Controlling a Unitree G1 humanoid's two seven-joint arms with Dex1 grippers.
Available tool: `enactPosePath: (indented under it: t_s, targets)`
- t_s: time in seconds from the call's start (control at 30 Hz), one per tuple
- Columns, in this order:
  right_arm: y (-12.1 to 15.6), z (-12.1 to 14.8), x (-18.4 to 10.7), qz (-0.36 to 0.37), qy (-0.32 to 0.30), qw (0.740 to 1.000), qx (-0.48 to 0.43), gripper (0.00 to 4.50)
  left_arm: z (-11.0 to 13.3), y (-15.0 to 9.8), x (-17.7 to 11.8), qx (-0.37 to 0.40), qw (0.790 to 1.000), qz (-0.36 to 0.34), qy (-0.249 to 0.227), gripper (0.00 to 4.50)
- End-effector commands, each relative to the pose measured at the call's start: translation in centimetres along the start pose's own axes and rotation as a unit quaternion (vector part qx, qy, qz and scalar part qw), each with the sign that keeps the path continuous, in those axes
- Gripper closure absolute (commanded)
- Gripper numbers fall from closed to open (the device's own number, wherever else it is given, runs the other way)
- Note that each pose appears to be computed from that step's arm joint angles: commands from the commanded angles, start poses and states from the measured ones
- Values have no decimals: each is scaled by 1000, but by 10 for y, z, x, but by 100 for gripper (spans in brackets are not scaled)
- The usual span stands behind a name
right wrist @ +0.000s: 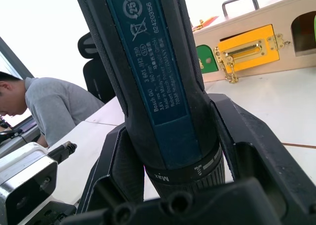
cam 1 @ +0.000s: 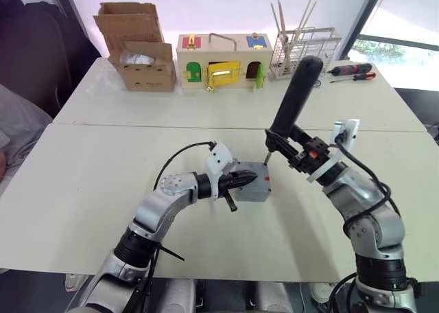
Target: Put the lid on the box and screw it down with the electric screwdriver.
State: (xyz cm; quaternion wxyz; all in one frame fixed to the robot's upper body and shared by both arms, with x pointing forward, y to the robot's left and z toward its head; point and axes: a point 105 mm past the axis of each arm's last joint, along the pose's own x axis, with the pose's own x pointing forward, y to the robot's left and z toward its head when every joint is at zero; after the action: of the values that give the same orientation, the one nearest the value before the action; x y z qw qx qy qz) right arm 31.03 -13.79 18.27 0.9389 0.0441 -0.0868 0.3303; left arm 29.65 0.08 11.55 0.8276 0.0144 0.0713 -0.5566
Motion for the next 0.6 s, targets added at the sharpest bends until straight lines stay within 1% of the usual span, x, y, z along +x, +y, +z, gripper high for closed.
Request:
enactPosePath:
  t_s: [0.03,0.33,0.6]
  targets:
    - [14,-39,0,26,63,997,41,271,-11,4,-3,-9,1000,13,20,440]
    - [18,-55,-2,29,87,995,44,271,-12,4,-4,-9,1000,13,23,440]
    - [15,-69,-3,16,101,993,55,271,-13,4,-4,-10,1000,14,24,440]
